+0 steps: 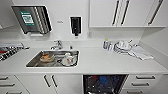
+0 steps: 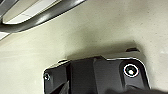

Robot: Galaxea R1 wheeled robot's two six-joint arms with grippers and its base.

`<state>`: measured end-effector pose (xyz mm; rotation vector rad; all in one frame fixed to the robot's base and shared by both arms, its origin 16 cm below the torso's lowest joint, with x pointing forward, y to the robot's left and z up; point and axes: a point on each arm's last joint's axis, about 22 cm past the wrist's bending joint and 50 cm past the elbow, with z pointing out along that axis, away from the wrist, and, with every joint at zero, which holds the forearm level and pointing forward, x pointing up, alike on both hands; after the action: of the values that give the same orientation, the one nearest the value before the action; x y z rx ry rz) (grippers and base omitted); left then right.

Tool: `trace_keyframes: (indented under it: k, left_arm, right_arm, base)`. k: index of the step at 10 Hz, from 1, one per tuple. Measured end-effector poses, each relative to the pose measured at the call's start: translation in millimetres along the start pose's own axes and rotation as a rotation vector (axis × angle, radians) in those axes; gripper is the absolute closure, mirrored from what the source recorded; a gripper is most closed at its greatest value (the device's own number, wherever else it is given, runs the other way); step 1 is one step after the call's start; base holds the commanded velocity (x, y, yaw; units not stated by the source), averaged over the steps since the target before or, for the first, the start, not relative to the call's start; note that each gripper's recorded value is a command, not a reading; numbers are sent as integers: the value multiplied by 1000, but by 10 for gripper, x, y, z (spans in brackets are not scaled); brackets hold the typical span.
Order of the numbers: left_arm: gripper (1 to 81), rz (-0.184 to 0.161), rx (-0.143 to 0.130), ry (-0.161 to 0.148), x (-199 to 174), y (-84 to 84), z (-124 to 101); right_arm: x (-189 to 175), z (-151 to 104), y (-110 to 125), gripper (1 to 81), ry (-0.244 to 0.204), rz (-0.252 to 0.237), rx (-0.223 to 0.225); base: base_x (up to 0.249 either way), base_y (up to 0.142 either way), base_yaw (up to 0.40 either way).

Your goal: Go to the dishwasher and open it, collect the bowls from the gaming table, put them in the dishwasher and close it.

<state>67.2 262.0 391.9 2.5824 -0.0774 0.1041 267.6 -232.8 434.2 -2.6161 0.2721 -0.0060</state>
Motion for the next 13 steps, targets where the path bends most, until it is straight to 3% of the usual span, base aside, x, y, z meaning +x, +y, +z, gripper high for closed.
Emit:
trace_keyframes:
  k: [3, 6, 9, 12, 13]
  left_arm:
    - [10, 18, 1, 28, 208, -107, 153]
    - [10, 19, 7, 28, 209, -168, 161]
    - [10, 17, 17, 19, 138, -226, 106]
    - [10, 16, 19, 18, 132, -243, 93]
    - [10, 15, 19, 17, 114, -238, 93]
  right_arm:
    - [321, 246, -211, 10, 35, -26, 21]
    - [729, 312, -488, 10, 73, -51, 42]
    - [1221, 369, -1037, 10, 117, -98, 88]
    - [1391, 346, -1157, 10, 100, -111, 60]
    - [1455, 325, -1207, 10, 92, -92, 54]
  base:
    - [0, 0, 0]
    - [0, 0, 0]
    - [0, 0, 0]
    - [0, 0, 0]
    - [0, 0, 0]
